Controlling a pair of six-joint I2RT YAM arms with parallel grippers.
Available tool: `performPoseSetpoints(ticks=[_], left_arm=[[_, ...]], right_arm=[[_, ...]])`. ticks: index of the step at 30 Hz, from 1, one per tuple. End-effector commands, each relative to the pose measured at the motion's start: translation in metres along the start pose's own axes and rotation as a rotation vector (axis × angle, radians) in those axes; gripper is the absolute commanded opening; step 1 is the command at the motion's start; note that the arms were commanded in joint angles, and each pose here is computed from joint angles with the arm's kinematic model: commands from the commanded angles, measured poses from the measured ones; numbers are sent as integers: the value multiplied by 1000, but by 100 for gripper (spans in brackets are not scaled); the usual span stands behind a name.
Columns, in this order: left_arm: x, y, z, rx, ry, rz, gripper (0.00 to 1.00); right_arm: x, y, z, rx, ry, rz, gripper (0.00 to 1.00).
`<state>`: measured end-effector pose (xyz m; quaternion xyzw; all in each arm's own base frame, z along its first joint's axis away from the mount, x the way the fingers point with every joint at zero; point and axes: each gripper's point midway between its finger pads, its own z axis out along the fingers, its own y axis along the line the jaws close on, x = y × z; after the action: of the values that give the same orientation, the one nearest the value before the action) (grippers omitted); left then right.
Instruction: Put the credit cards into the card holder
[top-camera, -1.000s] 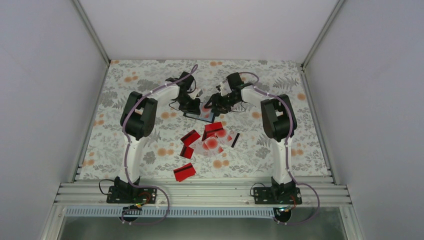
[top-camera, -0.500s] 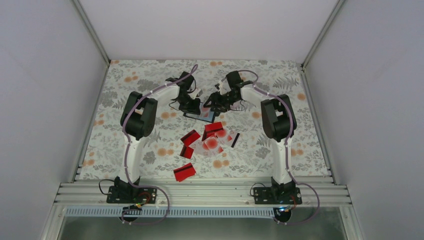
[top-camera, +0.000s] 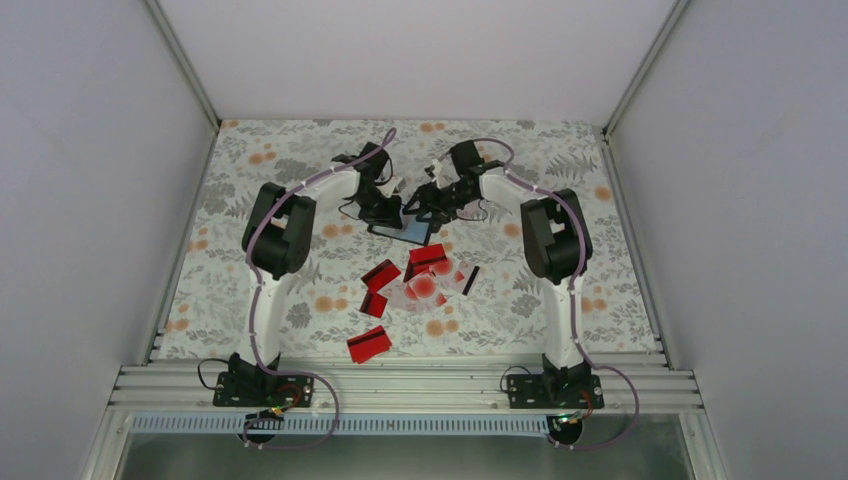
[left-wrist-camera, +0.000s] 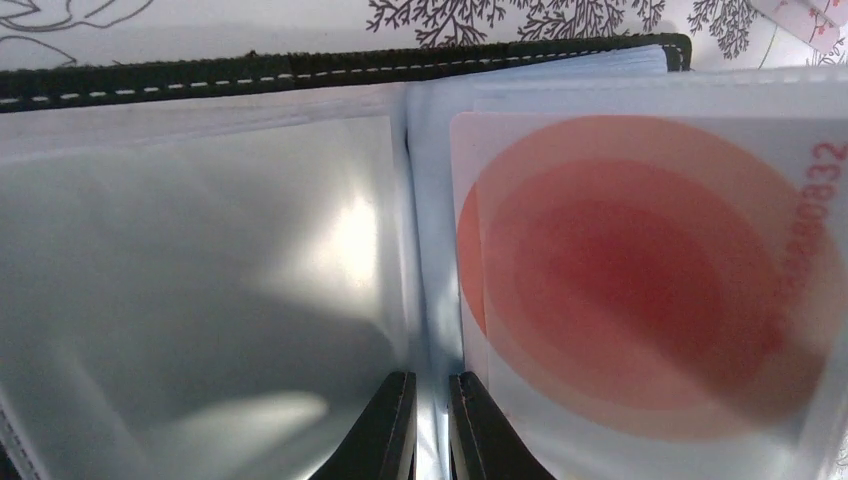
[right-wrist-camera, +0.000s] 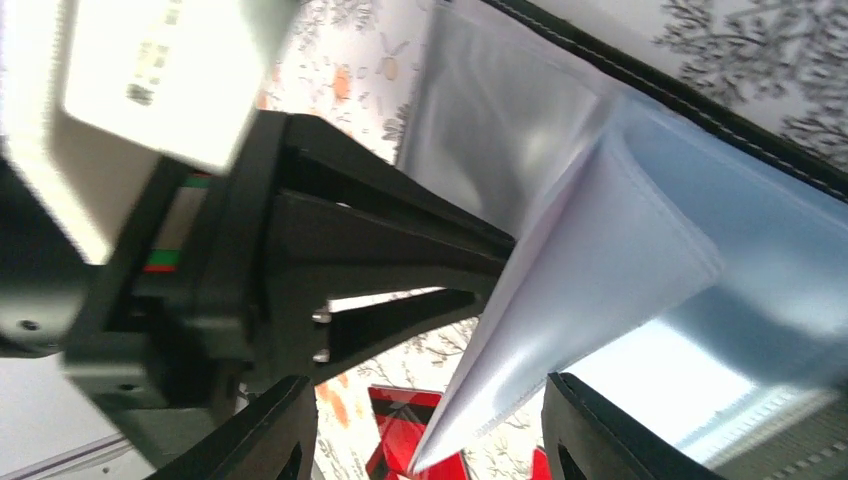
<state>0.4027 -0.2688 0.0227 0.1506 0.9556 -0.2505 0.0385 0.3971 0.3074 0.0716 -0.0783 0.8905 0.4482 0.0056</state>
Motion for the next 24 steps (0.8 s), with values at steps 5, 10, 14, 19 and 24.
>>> performPoseSetpoints(ticks=[5, 10, 14, 19, 24], left_arm=[[-5, 0, -6, -11, -16, -32, 11], [-5, 14, -31, -46, -63, -85, 11], [-4, 28, -54, -59, -105, -128, 12], [4, 46, -75, -89, -138, -175, 12], [20, 61, -90, -114, -166, -214, 12]], right_arm=[[-7, 36, 10, -110, 19, -100, 57], [-9, 39, 21, -131, 36, -106, 58], [-14, 41, 30, -148, 48, -110, 58], [-24, 45, 40, -176, 54, -116, 58], [-34, 52, 45, -217, 57, -135, 59]])
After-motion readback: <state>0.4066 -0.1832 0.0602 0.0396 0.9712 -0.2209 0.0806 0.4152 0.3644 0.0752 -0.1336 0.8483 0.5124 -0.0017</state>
